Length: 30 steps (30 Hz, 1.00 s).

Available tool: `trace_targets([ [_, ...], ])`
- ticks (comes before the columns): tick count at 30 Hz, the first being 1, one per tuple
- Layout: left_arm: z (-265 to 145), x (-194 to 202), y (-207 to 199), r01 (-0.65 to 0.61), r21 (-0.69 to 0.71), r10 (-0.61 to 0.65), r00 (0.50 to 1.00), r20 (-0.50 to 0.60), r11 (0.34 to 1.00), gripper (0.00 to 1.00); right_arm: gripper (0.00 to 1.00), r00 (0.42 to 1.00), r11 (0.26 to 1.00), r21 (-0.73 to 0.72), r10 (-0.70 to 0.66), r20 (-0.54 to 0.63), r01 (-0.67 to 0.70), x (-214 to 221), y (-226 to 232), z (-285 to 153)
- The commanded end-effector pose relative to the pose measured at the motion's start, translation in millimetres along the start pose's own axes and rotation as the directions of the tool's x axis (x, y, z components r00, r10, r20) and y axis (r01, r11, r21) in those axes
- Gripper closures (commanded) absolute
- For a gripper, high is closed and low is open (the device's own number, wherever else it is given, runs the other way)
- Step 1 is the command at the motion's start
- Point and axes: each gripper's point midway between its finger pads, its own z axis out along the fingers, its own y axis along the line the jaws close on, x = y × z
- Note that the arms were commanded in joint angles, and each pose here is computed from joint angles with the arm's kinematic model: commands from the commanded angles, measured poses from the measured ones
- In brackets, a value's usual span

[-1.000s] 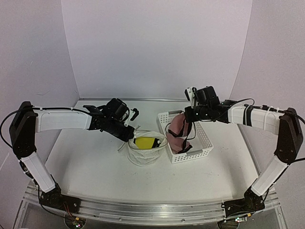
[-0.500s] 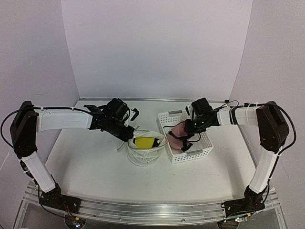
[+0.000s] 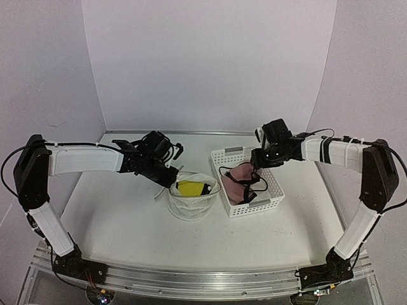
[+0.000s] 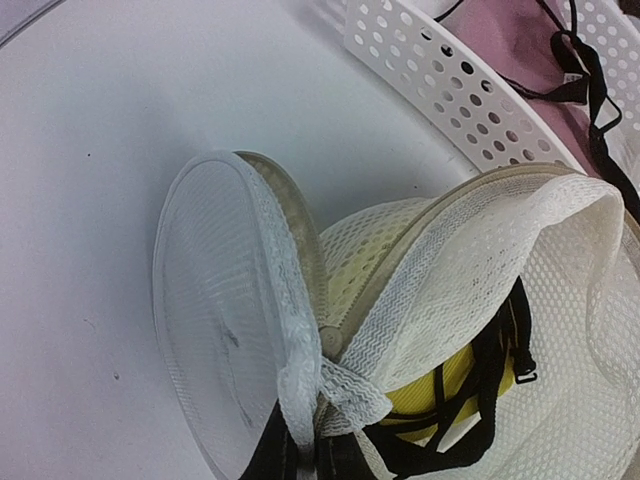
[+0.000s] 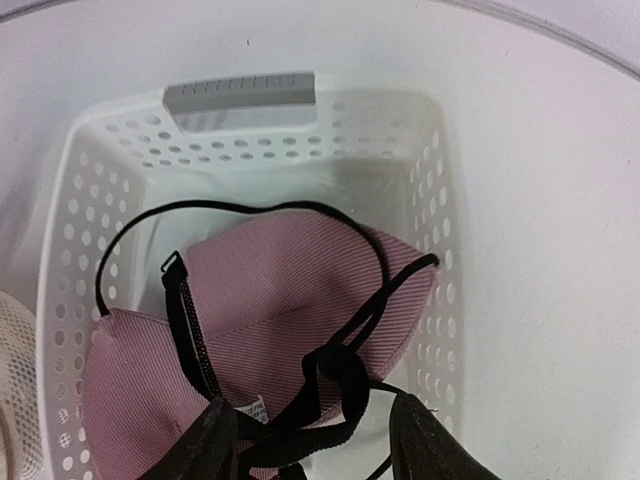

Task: Unzip the laundry bag and remove the bra
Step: Place the bra in the bin, then pick up the bra from the laundry bag.

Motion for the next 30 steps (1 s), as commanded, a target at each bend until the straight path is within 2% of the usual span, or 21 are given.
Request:
trace_targets([
  [1, -9.6, -23.8, 3.9, 0.035, -0.033, -0.032, 0.996, 0.085, 0.999, 1.00, 0.46, 0.989, 1.000, 0.016, -0.020, 0.146, 0.018, -52.5, -0.1, -54.5],
  [7, -13.7, -37.1, 1.2, 0.072, -0.013, -0.070, 0.988, 0.141, 0.997, 1.00, 0.46, 0.972, 0.985, -0.152, -0.045, 0.230, 0.082, -74.8, 31.5, -100.7],
  [10, -15.0, -39.2, -0.6, 0.090, 0.005, -0.089, 0.982, 0.165, 0.996, 1.00, 0.46, 0.953, 0.956, -0.238, -0.101, 0.287, 0.173, -79.5, 67.0, -121.5],
  [17, -21.5, -41.6, -1.9, 0.093, 0.027, -0.097, 0.972, 0.214, 0.995, 1.00, 0.46, 0.927, 0.827, -0.459, -0.184, 0.327, 0.326, -70.2, 150.9, -142.5],
  [23, -27.7, -36.5, -7.6, 0.065, 0.069, -0.080, 0.968, 0.239, 0.995, 1.00, 0.52, 0.935, 0.742, -0.573, -0.232, 0.268, 0.349, -50.4, 201.3, -125.4],
  [30, -29.8, -31.4, -9.9, 0.043, 0.078, -0.060, 0.969, 0.238, 0.996, 1.00, 0.62, 0.929, 0.709, -0.601, -0.310, 0.203, 0.368, -19.1, 234.4, -92.4],
])
